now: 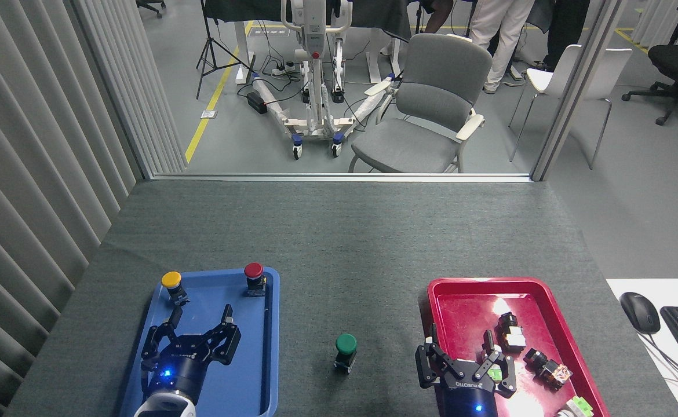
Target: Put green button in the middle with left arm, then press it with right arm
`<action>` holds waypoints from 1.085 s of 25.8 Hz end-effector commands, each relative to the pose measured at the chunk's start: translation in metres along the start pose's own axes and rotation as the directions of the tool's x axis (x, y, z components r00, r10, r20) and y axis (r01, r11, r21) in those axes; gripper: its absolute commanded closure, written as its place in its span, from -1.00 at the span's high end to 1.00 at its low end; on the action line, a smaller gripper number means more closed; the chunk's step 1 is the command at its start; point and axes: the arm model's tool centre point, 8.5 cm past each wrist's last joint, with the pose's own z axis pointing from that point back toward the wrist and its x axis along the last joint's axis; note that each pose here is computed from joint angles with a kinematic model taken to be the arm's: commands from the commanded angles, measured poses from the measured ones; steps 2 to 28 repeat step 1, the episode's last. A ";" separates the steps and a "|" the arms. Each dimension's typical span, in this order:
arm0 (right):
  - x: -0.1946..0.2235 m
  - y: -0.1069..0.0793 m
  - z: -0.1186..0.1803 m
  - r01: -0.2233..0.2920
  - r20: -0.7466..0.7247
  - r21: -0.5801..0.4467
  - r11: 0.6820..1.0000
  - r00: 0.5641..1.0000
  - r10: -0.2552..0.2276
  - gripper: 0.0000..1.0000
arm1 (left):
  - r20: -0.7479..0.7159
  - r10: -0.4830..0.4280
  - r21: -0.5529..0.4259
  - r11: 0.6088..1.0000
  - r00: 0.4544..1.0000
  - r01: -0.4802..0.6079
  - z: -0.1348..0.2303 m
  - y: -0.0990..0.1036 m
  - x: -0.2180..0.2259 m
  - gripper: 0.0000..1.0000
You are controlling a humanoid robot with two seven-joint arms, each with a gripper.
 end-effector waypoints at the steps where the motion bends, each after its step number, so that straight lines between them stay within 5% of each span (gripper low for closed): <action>1: -0.006 0.000 -0.002 0.040 0.007 0.002 0.999 0.999 -0.040 0.99 | -0.005 -0.004 -0.003 1.000 1.000 0.004 0.000 -0.002 0.001 0.99; 28: -0.006 0.000 -0.002 0.040 0.007 0.002 0.999 0.999 -0.040 0.99 | -0.005 -0.004 -0.003 1.000 1.000 0.004 0.000 -0.002 0.001 0.99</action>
